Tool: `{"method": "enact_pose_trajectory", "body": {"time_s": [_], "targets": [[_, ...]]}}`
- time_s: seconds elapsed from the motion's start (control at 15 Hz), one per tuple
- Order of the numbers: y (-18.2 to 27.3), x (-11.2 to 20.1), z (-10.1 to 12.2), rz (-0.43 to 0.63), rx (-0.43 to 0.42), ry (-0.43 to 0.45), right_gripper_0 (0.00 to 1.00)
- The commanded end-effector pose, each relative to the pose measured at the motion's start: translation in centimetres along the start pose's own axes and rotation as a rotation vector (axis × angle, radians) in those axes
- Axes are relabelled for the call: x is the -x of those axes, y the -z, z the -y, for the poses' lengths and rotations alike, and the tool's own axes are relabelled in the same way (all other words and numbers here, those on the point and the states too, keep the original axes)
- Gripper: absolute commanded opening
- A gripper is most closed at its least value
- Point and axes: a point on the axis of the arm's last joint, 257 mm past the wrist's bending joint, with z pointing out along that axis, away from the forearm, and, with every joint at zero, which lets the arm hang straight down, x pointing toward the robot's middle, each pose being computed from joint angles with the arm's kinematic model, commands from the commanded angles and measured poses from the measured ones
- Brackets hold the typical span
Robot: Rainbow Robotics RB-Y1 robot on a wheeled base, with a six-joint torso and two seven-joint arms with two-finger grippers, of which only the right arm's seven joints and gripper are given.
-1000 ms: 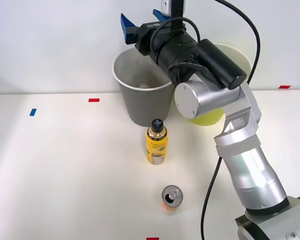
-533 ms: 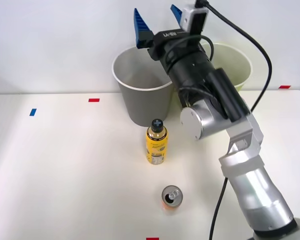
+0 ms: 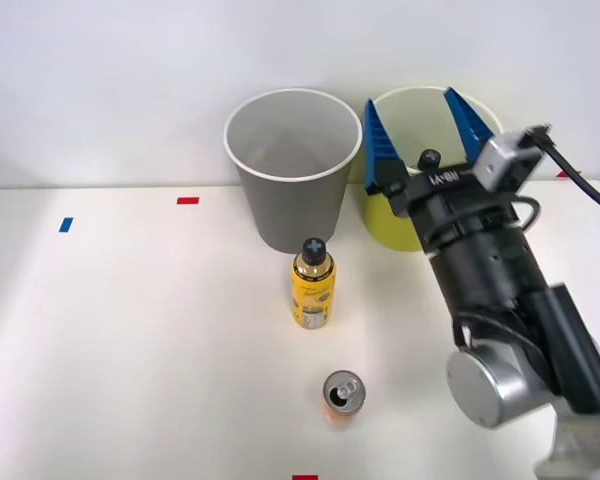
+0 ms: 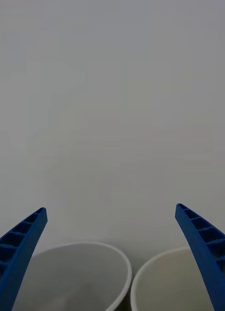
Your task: Put cans in the gray bin, plastic bottles in the light green bin
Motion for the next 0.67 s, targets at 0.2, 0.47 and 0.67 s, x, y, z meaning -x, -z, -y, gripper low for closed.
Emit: {"method": "enact_pose_trajectory", "body": {"time_s": [0.2,0.47,0.67], "targets": [[10.3,1.0,4.7,-0.126,-0.117,0.094,0.90],[15.4,-0.2,6.7,-0.176,-0.231,0.088,0.89],[18.5,-0.9,8.1,-0.223,-0.311,0.108,0.90]]}}
